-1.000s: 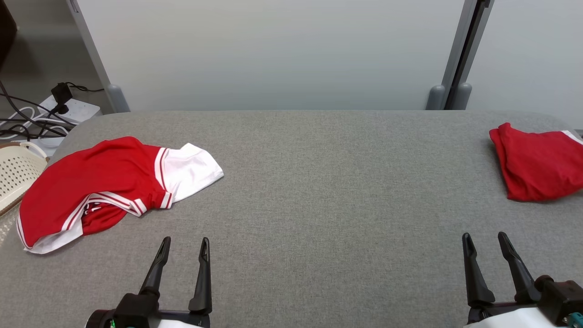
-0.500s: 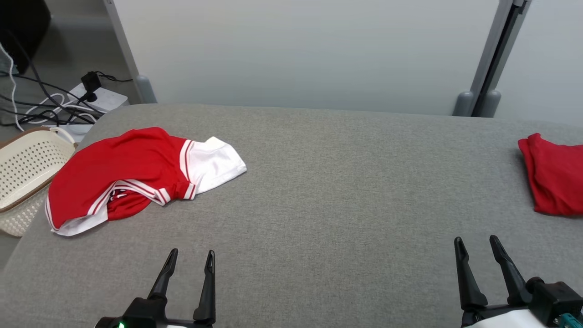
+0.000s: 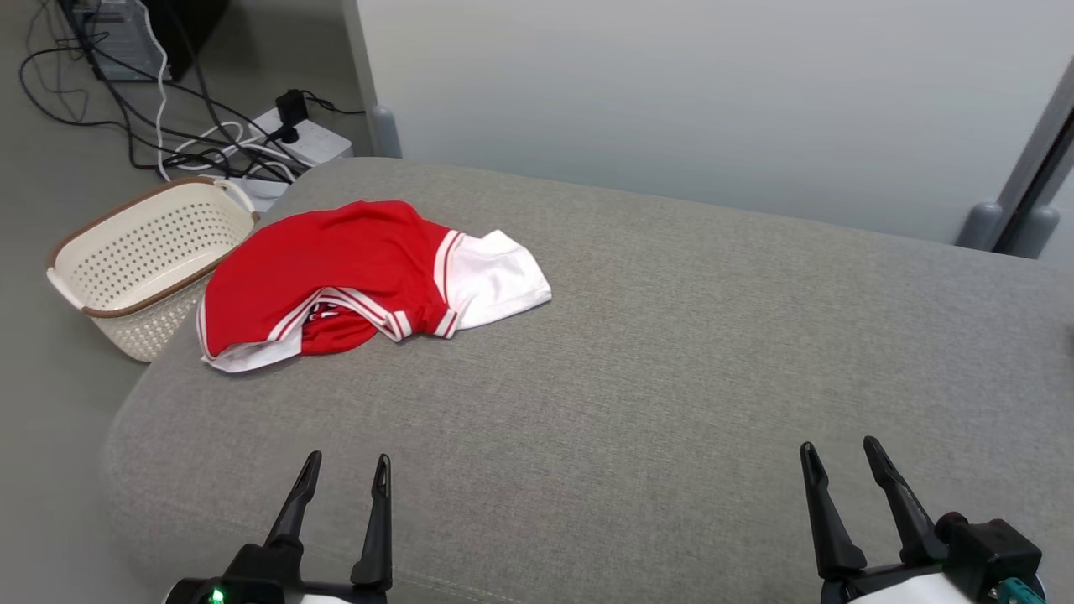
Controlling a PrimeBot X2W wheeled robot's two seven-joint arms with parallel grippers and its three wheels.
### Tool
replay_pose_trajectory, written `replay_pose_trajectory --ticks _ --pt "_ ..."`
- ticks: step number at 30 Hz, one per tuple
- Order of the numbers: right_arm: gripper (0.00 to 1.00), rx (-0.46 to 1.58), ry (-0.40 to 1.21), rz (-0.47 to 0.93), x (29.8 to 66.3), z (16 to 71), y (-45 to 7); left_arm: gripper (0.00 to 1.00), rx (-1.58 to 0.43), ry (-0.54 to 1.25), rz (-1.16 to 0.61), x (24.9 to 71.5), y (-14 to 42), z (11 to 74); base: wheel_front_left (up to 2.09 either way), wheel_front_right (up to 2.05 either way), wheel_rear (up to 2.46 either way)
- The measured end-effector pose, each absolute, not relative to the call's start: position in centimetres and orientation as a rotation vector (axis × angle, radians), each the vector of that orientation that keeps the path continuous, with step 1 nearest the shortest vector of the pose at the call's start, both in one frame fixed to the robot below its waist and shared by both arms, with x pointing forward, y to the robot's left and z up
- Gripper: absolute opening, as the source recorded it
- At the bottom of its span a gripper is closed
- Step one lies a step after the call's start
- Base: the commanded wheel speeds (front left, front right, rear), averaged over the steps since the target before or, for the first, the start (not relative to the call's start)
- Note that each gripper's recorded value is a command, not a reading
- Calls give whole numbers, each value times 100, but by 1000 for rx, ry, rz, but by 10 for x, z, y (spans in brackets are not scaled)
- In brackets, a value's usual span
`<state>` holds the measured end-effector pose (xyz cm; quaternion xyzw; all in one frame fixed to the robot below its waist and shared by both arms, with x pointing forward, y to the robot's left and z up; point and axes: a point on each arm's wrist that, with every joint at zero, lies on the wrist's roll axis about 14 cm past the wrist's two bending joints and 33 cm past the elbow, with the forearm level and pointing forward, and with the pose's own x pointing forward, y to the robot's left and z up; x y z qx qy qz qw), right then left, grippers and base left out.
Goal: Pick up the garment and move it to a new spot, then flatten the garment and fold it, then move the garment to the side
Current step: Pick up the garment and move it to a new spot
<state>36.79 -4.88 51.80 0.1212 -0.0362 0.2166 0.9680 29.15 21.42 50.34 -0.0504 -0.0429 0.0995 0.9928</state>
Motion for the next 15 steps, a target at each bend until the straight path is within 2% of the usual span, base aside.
replay_pose_trajectory --ticks 15 --pt "100 260 -50 608 368 518 8 100 -99 -91 354 259 251 502 0 0 0"
